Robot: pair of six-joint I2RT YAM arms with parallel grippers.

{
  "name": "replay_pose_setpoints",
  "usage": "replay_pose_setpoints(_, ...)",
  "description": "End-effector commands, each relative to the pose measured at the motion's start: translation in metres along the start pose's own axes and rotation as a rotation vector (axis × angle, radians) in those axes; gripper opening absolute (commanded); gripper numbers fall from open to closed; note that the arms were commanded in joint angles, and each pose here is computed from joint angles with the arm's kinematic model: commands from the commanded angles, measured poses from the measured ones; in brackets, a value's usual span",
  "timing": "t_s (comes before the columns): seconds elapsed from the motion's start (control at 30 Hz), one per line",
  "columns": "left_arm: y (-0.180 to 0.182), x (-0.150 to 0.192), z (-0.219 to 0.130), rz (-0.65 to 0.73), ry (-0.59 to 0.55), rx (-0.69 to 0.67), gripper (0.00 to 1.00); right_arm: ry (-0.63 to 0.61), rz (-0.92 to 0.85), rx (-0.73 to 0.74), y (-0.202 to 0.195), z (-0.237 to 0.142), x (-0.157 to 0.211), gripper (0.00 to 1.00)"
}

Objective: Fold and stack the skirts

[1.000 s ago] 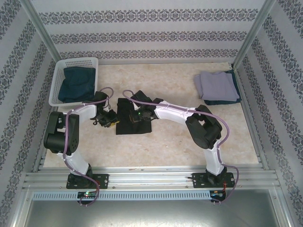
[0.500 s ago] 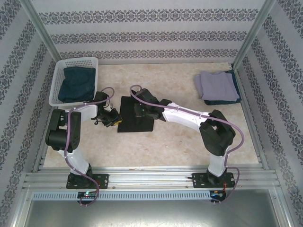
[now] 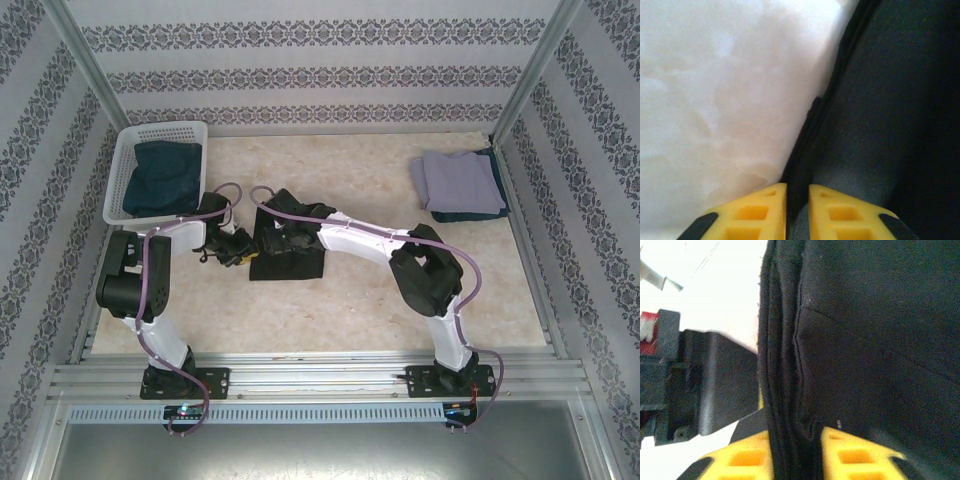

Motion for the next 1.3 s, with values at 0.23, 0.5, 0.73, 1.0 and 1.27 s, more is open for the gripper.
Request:
replay_pose_setpoints(0.23,0.017,-0.003,-0.081,0.027,-0.172,-0.263,0.35,-0.138,-0.055,-0.266,0.007,-0.097,-0.043,0.98)
replay_pose_setpoints(0.5,-0.073,0.011,-0.069,0.143,-0.158,0.13,0.38,-0.141,0.126,-0.379,-0.056,-0.064,-0.104,0.98)
replay_pose_setpoints(0.73,-0.089,0.022,-0.012,0.063,-0.119,0.149,0.33,0.046,0.239,-0.606,-0.042,-0.008,-0.105,0.98)
replay_pose_setpoints(1.0,-0.013,0.051,0.03,-0.059,-0.001,-0.075,0.3,0.017,0.523,-0.293,-0.121,0.029,-0.067,0.98)
replay_pose_setpoints(1.27,-0.026,-0.009,0.031,0.229,0.03,-0.237,0.3,-0.273,0.742,-0.131,-0.13,-0.027,0.001,0.98)
Point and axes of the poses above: each hand's point on the last joint's axis, 136 mm out from that joint toward the fingers, its own z axis out along the fingers, its own y axis along the line the jaws close on, x = y × z, the point moved 3 cm from there along -z, back along the fingers, and after that the axes turned 6 degrees about z, right-handed, at the moved point
